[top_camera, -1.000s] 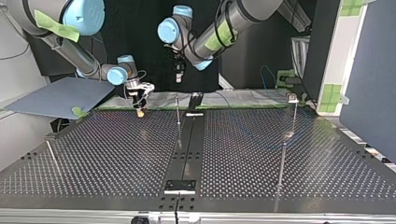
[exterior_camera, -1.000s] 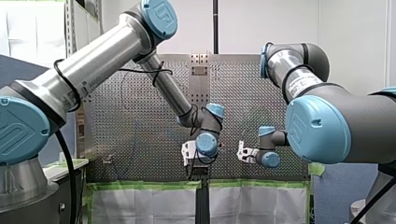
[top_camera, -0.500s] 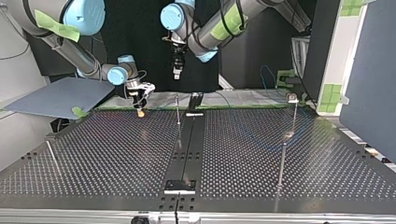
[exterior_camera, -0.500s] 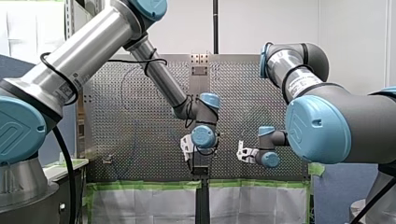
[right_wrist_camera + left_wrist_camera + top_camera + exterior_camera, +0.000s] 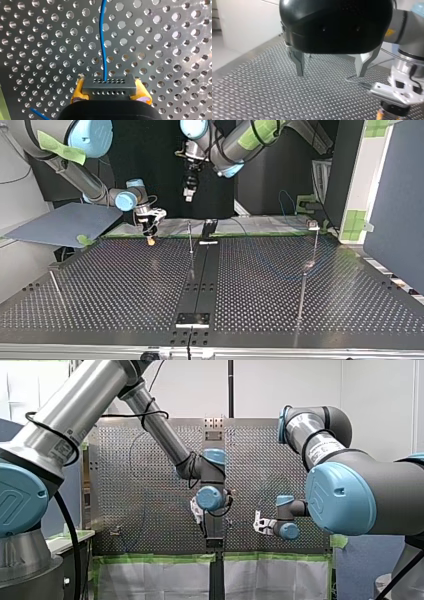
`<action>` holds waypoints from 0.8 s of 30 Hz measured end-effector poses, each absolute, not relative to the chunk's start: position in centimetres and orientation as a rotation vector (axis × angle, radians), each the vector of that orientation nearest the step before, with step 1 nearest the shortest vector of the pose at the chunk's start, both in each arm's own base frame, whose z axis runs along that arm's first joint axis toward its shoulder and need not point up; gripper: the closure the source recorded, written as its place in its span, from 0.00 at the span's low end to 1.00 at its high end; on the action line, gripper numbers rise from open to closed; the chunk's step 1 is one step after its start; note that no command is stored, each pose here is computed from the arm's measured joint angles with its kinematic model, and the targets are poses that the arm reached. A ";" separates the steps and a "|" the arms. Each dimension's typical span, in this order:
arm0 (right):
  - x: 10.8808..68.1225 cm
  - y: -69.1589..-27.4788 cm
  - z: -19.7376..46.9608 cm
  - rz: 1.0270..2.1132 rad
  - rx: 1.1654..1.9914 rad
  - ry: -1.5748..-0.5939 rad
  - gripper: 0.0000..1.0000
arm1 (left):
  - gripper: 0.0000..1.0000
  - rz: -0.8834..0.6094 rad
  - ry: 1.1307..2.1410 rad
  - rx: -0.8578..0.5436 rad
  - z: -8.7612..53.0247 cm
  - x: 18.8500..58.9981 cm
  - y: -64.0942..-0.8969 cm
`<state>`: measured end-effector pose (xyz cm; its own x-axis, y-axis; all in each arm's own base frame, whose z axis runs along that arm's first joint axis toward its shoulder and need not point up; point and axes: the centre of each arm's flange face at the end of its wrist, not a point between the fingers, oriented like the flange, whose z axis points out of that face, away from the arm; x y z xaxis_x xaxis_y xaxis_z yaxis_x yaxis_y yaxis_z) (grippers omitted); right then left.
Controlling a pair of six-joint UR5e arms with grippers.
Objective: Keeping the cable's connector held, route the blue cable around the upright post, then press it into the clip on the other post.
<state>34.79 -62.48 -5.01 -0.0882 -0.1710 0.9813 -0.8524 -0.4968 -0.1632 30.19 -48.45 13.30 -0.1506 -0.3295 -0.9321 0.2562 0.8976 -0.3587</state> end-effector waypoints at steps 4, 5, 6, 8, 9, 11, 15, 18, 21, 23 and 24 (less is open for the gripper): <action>34.9 -62.4 -5.0 1.633 1.650 -1.115 1.00 | 0.01 -0.520 1.620 -0.060 14.4 29.5 -47.6; 34.9 -62.4 -5.0 1.633 1.650 -1.115 1.00 | 0.01 -0.517 1.616 -0.055 14.6 29.2 -47.3; 34.9 -62.4 -5.0 1.633 1.650 -1.115 1.00 | 0.01 -0.513 1.614 -0.052 14.8 29.1 -47.1; 34.9 -62.4 -5.0 1.634 1.650 -1.115 1.00 | 0.01 -0.502 1.612 -0.041 15.2 28.6 -46.5; 34.9 -62.4 -5.0 1.634 1.650 -1.115 1.00 | 0.01 -0.496 1.612 -0.035 15.3 28.4 -46.3; 35.0 -62.4 -5.0 1.635 1.650 -1.115 1.00 | 0.01 -0.483 1.612 -0.020 15.6 28.0 -45.8; 35.0 -62.4 -5.0 1.636 1.651 -1.115 1.00 | 0.01 -0.453 1.618 0.009 16.2 27.1 -44.7; 35.0 -62.4 -5.0 1.636 1.651 -1.113 1.00 | 0.01 -0.437 1.626 0.024 16.5 26.4 -43.8; 35.0 -62.4 -5.0 1.636 1.651 -1.112 1.00 | 0.01 -0.428 1.633 0.032 16.8 25.7 -43.0; 35.0 -62.4 -5.0 1.636 1.651 -1.112 1.00 | 0.01 -0.425 1.634 0.034 17.1 25.2 -42.5; 35.0 -62.4 -5.0 1.637 1.652 -1.112 1.00 | 0.01 -0.425 1.634 0.033 17.2 25.0 -42.2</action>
<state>35.03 -62.36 -5.00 -0.0871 -0.1703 0.9815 -0.8496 -0.5017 -0.1625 25.04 -42.23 17.17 -0.1169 -0.2285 -0.9665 0.2709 0.9289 -0.2524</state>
